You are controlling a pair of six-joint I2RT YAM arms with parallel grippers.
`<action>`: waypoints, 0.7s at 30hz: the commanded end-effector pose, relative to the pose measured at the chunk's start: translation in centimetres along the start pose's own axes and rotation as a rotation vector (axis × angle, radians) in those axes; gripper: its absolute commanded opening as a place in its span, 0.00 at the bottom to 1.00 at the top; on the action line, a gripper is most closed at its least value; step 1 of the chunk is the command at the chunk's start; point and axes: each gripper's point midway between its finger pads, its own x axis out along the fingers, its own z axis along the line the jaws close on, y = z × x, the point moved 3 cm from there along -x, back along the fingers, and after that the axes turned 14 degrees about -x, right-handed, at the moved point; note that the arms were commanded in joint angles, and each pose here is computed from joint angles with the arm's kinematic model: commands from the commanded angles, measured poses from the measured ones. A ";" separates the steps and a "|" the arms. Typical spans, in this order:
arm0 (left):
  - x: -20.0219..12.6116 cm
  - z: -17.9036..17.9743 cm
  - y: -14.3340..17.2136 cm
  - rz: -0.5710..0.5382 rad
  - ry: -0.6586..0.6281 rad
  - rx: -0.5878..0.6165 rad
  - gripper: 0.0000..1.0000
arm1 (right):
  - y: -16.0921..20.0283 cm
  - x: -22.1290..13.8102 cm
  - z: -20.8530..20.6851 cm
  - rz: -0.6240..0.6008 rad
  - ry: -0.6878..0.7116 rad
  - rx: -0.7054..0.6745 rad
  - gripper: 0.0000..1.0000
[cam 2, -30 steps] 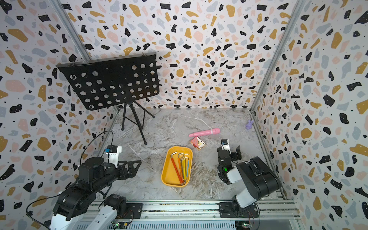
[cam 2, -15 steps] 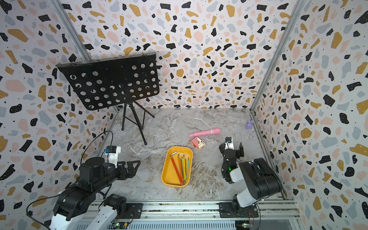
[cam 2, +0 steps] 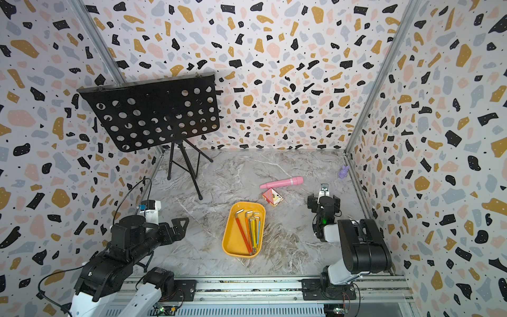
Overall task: Put the hex key on the desktop into the storage box
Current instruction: Reset both arms
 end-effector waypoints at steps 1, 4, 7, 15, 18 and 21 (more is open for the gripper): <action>0.2 1.3 -2.8 -0.150 -0.135 -0.069 1.00 | -0.4 -0.1 0.1 -0.011 -0.012 0.016 1.00; 2.2 0.8 -4.6 -0.245 -0.124 -0.017 1.00 | -0.4 0.0 0.2 -0.018 -0.016 0.008 1.00; 5.0 1.4 -5.6 -0.361 -0.156 0.114 1.00 | -0.3 -0.1 0.2 -0.005 -0.019 0.012 1.00; 12.8 3.3 -5.3 -0.482 -0.248 0.354 1.00 | -0.3 -0.1 0.2 -0.011 -0.018 0.011 1.00; 14.8 3.7 -5.1 -0.525 -0.242 0.342 1.00 | -0.3 -0.1 0.2 -0.008 -0.018 0.011 1.00; 16.5 4.9 -4.3 -0.535 -0.286 0.363 1.00 | -0.3 -0.1 0.2 -0.008 -0.018 0.011 1.00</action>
